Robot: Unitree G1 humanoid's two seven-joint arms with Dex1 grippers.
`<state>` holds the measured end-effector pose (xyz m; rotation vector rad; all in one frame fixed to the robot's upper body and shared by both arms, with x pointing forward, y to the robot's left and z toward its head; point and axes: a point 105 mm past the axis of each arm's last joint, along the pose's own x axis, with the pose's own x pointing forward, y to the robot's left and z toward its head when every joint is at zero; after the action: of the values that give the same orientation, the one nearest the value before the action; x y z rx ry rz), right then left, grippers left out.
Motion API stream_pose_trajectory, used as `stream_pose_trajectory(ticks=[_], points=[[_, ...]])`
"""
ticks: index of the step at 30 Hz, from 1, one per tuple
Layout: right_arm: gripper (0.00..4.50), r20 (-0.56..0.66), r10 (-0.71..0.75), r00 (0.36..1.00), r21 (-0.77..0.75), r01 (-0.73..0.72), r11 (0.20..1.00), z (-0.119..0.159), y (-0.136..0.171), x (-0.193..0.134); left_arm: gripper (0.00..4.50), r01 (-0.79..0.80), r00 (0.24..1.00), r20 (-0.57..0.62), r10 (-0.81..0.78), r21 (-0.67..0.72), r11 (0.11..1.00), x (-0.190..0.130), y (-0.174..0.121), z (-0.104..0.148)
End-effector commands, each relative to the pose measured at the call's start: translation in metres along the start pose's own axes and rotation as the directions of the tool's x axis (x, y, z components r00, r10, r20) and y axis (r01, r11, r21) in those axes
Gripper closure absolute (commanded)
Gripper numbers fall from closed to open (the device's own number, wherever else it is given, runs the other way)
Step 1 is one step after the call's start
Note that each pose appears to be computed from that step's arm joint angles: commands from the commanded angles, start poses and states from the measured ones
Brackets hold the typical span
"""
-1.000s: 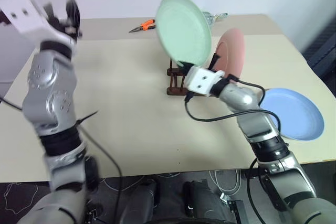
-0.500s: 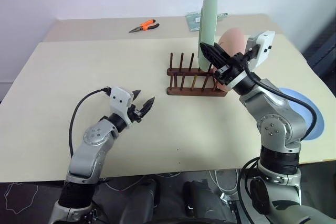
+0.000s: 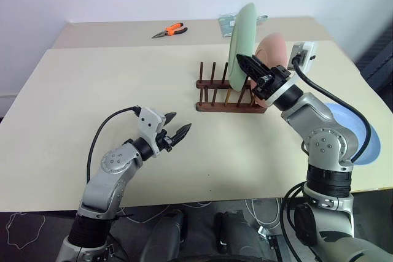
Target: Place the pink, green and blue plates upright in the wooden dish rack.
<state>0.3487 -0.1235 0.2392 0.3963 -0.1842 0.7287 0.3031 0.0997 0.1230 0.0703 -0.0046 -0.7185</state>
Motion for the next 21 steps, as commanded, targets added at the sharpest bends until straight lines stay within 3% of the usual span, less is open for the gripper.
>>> stream_pose_trajectory(ticks=[1, 4, 8, 15, 21], points=[[4.50, 0.015, -0.001, 1.000, 0.021, 0.000, 1.000, 0.009, -0.003, 0.002, 1.51, 0.022, 0.999, 0.034, -0.023, 0.027, 0.999, 0.001, -0.006, 0.011], [3.50, -0.029, -0.019, 0.999, -0.041, 0.018, 0.999, 0.003, -0.007, 0.003, 1.48, 0.019, 0.999, 0.031, -0.020, 0.026, 0.999, 0.000, -0.006, 0.010], [1.61, -0.044, -0.030, 0.999, -0.170, 0.022, 0.985, 0.005, -0.006, 0.006, 1.48, 0.017, 0.999, 0.026, -0.018, 0.025, 1.000, -0.001, -0.006, 0.009], [1.61, -0.024, -0.041, 0.999, -0.325, 0.031, 0.945, 0.020, -0.005, 0.009, 1.48, 0.019, 0.999, 0.028, -0.020, 0.023, 1.000, 0.000, -0.006, 0.010], [1.61, -0.033, -0.048, 0.998, -0.554, 0.022, 0.832, 0.043, -0.002, 0.006, 1.48, 0.031, 0.999, 0.036, -0.031, 0.017, 0.999, 0.003, -0.007, 0.012]])
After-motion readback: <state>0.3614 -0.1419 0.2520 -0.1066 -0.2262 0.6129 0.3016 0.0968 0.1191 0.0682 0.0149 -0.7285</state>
